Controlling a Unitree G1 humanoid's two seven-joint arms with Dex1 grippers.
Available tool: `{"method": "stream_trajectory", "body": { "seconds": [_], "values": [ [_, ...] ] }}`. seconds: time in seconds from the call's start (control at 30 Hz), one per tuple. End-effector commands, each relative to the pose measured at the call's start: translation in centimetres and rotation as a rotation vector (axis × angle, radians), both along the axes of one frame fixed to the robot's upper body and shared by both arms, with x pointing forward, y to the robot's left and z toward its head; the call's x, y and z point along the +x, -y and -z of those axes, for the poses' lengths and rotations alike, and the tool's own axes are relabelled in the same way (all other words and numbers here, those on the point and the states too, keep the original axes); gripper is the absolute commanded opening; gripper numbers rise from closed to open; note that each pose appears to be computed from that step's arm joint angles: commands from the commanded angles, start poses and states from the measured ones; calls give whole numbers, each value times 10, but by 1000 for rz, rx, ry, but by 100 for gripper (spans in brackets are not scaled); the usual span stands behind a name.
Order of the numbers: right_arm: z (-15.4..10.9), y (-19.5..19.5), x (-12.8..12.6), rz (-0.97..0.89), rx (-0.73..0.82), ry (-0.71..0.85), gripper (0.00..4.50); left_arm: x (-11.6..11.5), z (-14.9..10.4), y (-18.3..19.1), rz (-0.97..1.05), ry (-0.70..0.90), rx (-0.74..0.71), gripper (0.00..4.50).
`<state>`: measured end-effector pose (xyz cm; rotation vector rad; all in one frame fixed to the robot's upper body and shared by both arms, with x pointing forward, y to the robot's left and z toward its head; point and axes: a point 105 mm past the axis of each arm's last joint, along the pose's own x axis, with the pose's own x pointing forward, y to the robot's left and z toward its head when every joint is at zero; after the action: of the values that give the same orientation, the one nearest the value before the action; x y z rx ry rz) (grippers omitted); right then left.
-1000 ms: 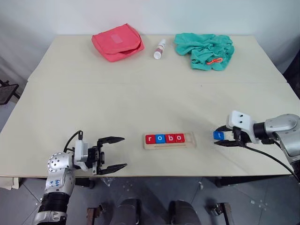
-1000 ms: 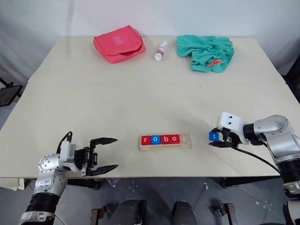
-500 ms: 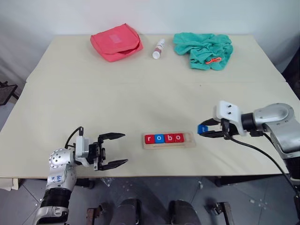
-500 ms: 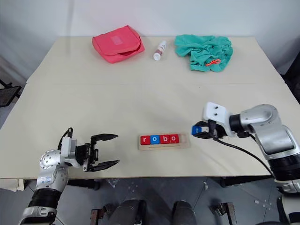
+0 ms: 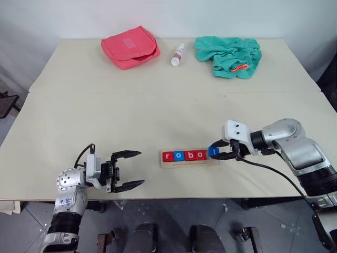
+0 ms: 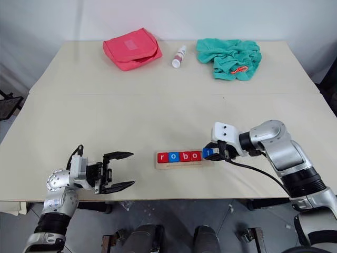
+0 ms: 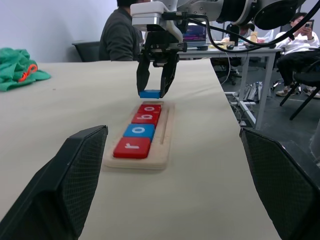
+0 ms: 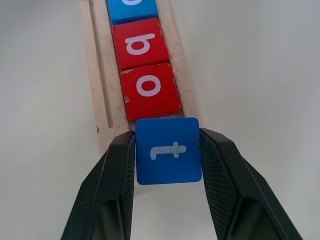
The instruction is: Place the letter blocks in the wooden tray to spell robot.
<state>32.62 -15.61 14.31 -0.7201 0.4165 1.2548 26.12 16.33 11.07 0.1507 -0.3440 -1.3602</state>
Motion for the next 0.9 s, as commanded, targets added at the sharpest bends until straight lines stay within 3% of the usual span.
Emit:
{"method": "stream_trajectory", "body": {
  "seconds": [0.03, 0.17, 0.2, 0.43, 0.57, 0.67, 0.9],
  "values": [
    [-10, -7, 0, -49, 3, 37, 147, -3, -6, -3, -18, 32, -1, 450],
    [-9, -11, -3, -71, 15, 28, 147, -3, -6, -4, -25, 33, -2, 450],
    [-9, -11, -3, -73, 14, 26, 219, -3, -6, -4, -25, 33, -2, 450],
    [-14, -11, -6, -72, 26, 36, 446, 0, -6, -2, -27, 35, -5, 450],
    [-20, 0, -1, 2, 36, 67, 446, 3, -6, -1, -23, 35, -7, 450],
    [-23, 6, -1, 43, 49, 69, 385, 3, -6, 1, -16, 34, -10, 450],
    [-29, -3, 9, 68, 109, 92, 158, 6, -6, 3, -4, 38, -14, 450]
  ]
}}
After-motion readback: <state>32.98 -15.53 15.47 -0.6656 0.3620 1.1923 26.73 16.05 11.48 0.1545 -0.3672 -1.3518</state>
